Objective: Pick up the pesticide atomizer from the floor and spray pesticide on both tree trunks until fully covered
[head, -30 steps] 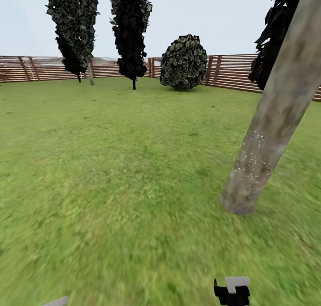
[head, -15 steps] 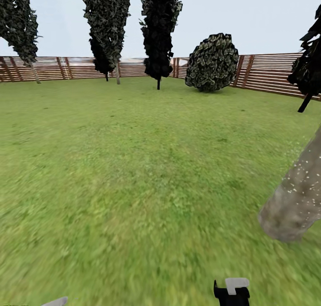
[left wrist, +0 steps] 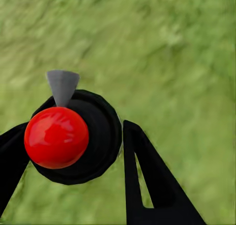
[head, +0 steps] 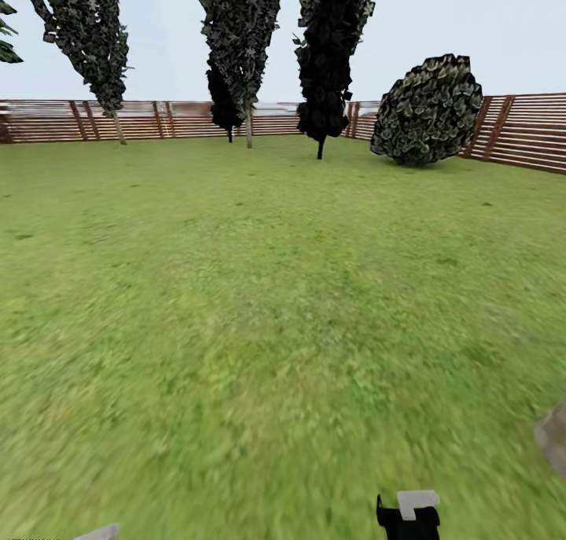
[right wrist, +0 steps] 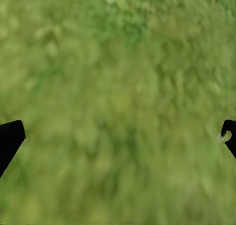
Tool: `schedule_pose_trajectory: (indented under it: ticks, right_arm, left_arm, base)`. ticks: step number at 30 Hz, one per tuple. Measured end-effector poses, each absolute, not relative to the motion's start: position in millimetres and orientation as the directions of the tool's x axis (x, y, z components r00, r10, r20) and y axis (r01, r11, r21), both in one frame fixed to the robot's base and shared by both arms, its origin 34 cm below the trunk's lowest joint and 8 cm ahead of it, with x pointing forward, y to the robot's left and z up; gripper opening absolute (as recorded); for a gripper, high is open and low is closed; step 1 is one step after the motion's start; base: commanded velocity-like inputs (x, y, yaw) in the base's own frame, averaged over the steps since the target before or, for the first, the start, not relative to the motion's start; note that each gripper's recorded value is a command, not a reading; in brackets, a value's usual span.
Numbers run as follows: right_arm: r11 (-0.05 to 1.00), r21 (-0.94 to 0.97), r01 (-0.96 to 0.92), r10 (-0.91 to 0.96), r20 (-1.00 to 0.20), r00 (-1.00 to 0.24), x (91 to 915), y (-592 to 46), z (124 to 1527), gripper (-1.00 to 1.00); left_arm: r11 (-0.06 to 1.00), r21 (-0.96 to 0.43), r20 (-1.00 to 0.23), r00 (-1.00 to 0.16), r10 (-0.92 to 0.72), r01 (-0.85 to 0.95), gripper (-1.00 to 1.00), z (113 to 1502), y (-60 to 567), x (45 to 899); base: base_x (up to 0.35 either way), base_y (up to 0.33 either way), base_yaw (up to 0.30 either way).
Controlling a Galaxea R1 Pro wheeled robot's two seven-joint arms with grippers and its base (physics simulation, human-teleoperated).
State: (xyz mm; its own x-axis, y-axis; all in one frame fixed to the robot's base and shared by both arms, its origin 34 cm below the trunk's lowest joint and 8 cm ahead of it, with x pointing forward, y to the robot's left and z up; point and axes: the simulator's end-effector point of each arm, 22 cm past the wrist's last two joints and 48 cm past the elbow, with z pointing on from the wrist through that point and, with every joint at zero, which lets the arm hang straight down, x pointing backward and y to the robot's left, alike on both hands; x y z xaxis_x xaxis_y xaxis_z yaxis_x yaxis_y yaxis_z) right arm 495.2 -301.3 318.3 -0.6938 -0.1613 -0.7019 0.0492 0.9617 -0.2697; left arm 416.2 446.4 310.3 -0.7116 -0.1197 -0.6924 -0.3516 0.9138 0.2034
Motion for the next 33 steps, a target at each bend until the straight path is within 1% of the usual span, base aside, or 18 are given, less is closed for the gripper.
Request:
schedule_pose_trajectory:
  ticks: [33]
  right_arm:
    - [0.962, -0.269, 0.049, -0.161, -0.701, -0.695, 494.3, -301.0, 317.8, 1.00]
  left_arm:
    - [0.914, 0.203, -0.692, -0.711, -0.120, -0.352, -1.00, 310.3, 446.4, 416.4]
  base:
    - [0.232, 0.245, 0.284]
